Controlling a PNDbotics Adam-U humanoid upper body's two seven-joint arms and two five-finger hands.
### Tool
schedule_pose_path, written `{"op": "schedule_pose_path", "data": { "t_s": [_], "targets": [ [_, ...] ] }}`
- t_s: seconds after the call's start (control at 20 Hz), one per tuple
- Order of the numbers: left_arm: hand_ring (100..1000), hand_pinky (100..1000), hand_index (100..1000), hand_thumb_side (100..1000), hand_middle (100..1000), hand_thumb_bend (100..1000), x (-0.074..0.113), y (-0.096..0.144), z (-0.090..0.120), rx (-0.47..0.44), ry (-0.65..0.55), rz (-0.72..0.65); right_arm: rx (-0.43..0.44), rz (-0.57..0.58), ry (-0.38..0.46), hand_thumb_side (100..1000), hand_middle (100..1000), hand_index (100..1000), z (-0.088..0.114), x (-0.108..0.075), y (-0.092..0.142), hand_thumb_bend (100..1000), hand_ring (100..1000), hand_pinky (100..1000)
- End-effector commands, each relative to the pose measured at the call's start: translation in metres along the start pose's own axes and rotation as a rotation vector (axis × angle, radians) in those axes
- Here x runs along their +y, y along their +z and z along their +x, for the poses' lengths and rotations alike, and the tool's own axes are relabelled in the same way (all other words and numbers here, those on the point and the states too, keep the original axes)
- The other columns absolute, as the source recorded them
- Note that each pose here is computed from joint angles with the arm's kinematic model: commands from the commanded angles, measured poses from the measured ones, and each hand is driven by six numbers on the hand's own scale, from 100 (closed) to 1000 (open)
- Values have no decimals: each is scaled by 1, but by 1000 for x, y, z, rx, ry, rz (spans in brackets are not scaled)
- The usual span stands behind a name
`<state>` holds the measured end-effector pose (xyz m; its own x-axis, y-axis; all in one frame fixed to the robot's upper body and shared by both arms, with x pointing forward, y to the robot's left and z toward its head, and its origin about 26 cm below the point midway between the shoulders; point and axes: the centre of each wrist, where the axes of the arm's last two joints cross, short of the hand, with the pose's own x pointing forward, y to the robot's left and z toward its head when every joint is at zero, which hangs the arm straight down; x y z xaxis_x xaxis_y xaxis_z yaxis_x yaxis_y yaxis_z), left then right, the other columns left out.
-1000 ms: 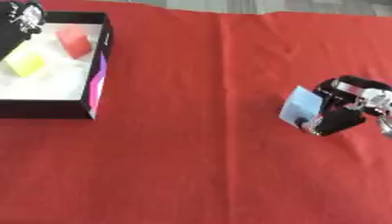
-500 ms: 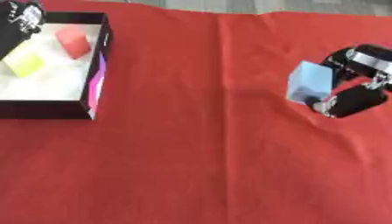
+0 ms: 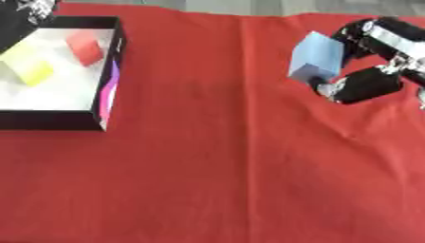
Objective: Pick up the objects with one hand, pass them to the other hand, and then place them into the box on the other side of the table.
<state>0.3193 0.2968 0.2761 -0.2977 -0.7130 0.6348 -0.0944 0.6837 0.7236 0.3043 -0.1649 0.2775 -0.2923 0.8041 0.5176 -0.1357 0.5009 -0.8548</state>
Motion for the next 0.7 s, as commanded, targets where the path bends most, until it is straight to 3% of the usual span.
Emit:
{"op": "schedule_pose_path", "data": {
  "t_s": [0.05,0.7],
  "targets": [
    [723,793,769,748,670,100,9,1,19,-56,-61,-40,-52,-58,-23,100,529,625,5,-1,-7,100,687,860],
    [760,785,795,668,708,100,-15,1,73,-209,-261,-287,-140,-141,-120,100,524,620,1,27,-36,100,680,855]
  ]
}}
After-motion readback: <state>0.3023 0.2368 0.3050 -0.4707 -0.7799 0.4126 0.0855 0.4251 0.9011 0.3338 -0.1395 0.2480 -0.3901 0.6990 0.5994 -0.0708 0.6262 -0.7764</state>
